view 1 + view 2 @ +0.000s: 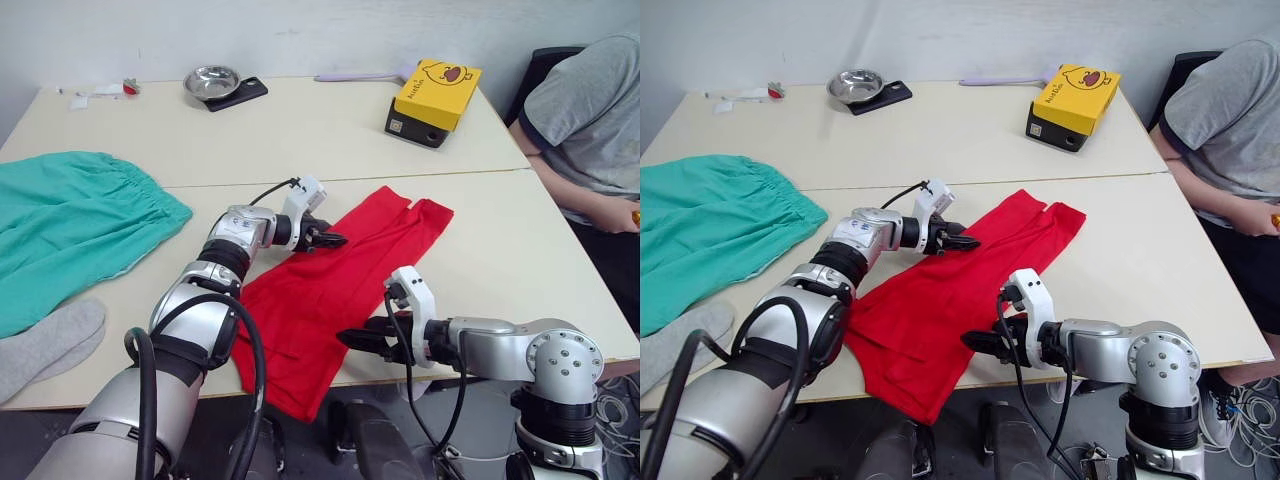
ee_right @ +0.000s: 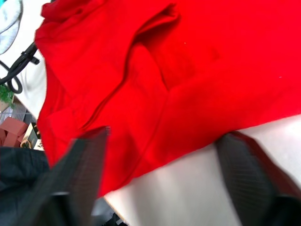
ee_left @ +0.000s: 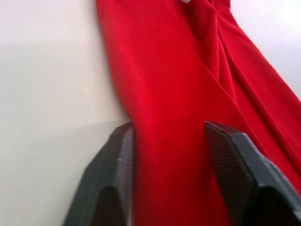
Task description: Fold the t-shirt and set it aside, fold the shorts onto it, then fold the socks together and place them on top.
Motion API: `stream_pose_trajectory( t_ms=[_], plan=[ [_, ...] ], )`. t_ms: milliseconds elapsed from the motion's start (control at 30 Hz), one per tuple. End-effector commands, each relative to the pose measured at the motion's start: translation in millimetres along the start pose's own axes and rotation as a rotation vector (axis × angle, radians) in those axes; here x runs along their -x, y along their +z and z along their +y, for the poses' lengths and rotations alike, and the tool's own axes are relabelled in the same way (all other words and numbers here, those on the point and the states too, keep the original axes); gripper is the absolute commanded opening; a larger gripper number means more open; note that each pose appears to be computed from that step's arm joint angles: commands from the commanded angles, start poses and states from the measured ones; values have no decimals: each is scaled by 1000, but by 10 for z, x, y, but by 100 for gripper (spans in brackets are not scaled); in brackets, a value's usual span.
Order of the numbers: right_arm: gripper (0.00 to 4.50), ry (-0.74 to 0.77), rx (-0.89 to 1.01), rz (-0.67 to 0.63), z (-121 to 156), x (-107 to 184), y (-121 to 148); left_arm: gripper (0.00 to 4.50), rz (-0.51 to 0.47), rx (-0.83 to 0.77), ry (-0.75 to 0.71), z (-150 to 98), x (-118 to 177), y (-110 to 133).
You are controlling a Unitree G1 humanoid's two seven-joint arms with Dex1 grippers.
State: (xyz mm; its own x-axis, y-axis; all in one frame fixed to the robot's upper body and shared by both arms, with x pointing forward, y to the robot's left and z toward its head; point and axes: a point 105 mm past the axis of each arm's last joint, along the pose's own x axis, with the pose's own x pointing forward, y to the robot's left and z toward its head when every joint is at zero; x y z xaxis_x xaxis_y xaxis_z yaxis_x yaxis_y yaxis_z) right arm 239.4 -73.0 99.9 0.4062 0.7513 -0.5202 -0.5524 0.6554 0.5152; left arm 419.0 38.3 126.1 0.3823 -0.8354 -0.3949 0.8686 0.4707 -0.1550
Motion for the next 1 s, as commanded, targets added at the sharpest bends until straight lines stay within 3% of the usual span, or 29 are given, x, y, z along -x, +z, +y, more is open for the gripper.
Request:
stream_pose_trajectory(
  t_ms=[33, 167, 267, 633, 800, 1000],
  plan=[
    [227, 45, -33, 99, 77, -127, -213, 119, -27, 11, 31, 40, 15, 47],
    [83, 43, -43, 95, 78, -134, -200, 0, -67, 57, 48, 72, 31, 52],
    [3, 38, -48, 88, 59, -110, -168, 0, -91, 88, 74, 114, 52, 30],
    [3, -5, -9, 99, -69, 85, -42, 0, -220, 182, 176, 277, 183, -12],
    [3, -75, 65, 120, -245, 199, 109, 0, -323, 188, 279, 361, 387, 64],
    [3, -150, 169, 138, -444, 252, 310, 0, -373, 184, 486, 389, 800, -124]
  ],
)
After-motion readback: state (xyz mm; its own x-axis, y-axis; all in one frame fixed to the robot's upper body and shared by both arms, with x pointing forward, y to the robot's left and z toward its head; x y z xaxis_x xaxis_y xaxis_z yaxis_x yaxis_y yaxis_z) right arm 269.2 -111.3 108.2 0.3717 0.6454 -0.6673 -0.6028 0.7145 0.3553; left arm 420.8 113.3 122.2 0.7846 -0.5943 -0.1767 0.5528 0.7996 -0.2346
